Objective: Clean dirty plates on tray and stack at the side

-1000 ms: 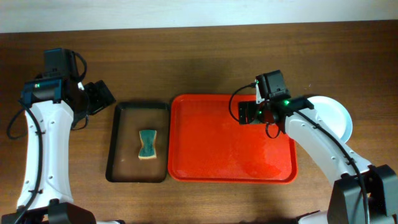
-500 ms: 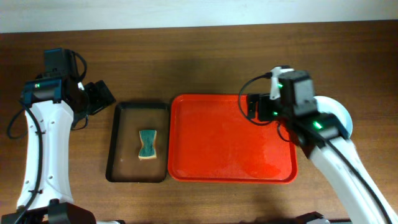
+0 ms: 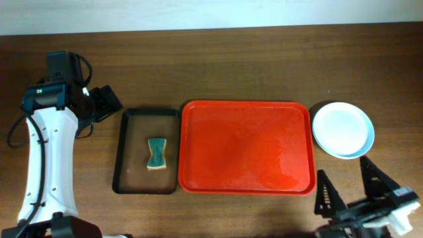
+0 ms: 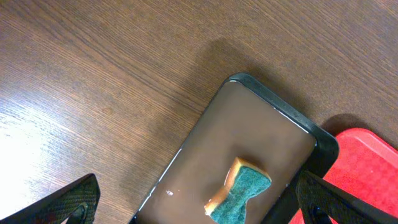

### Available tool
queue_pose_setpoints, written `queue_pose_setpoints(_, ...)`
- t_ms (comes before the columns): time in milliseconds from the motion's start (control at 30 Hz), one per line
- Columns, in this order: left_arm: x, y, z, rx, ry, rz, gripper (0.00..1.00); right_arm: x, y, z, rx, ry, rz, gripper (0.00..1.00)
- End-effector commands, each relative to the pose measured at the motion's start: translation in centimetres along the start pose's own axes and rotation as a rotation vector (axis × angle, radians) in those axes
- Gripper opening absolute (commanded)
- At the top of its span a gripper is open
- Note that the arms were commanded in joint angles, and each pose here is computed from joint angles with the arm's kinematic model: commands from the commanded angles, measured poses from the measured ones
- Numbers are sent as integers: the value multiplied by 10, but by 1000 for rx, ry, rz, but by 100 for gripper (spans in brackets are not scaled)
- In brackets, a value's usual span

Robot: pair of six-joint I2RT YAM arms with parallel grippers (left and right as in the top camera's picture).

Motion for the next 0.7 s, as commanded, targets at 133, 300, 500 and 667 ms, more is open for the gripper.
queue_pose_setpoints(133, 8, 3, 2, 13, -1, -26, 99, -39, -2, -20, -26, -32, -424, 98)
queue_pose_setpoints(300, 8, 3, 2, 13, -1, -26, 99, -65, -90, -44, -22, -101, -236, 99)
queue_pose_setpoints(500, 8, 3, 2, 13, -1, -26, 99, -66, -181, -79, 21, -252, 122, 98)
queue_pose_setpoints(667, 8, 3, 2, 12, -1, -26, 99, -66, -193, -67, 215, -164, 201, 98)
Point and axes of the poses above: each gripper's point midway between its finger pads, its own x axis back along the fingers, its own z axis along the line the jaws close on, y = z × x, the point moved 3 cm from there along x, back along the fingers, and after that the axes turned 1 degree about -x, right-handed, at the moved point
